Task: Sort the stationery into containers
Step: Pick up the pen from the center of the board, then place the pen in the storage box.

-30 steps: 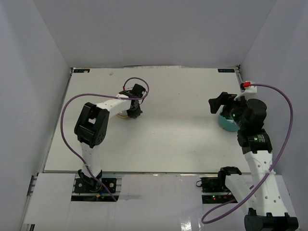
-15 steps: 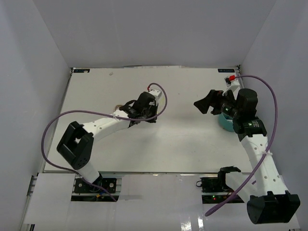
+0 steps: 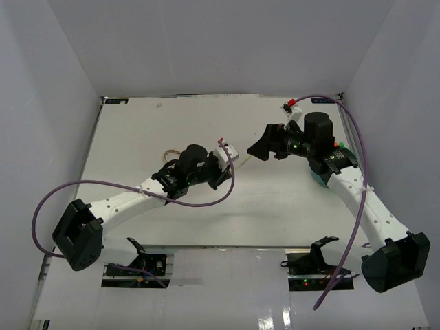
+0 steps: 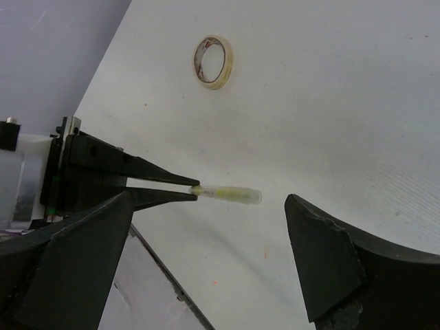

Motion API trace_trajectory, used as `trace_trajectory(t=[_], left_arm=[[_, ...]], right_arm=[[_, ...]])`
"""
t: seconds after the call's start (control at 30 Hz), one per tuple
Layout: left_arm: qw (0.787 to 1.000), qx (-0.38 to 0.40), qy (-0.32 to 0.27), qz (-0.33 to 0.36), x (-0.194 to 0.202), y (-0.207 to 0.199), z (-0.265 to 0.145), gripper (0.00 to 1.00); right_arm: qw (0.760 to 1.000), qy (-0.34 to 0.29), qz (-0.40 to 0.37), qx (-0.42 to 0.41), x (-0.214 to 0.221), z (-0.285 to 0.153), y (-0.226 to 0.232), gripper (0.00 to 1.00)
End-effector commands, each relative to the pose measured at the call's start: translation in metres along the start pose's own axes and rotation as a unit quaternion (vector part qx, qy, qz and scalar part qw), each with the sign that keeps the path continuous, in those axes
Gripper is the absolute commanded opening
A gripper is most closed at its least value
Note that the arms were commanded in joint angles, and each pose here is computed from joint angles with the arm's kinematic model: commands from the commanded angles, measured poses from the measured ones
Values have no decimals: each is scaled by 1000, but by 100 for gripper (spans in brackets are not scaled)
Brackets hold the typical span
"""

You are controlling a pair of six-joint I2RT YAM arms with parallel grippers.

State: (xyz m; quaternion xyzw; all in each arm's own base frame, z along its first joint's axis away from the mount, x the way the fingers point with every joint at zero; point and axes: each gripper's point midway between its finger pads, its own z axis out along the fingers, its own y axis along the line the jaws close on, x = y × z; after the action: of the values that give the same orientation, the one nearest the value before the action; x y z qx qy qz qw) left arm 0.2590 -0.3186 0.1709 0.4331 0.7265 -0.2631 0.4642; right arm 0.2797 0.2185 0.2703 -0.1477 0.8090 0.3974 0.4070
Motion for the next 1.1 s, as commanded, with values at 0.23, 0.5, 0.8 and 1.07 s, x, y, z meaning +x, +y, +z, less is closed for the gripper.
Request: trace_trajectory(t=[0.23, 0.5, 0.8, 1.07], left_arm=[[995, 18, -81, 58, -32, -8, -17, 0], [995, 6, -88, 53, -36, -5, -18, 0], [995, -22, -92, 37, -37, 4, -18, 22], [993, -98, -43, -43, -21, 31, -6, 98]], right_arm=[[1000, -3, -18, -11, -17, 22, 21, 77], [1000, 3, -21, -14, -13, 27, 25, 33], [999, -7, -32, 22, -13, 22, 14, 8], [963, -109, -88, 229, -63, -34, -36, 8]])
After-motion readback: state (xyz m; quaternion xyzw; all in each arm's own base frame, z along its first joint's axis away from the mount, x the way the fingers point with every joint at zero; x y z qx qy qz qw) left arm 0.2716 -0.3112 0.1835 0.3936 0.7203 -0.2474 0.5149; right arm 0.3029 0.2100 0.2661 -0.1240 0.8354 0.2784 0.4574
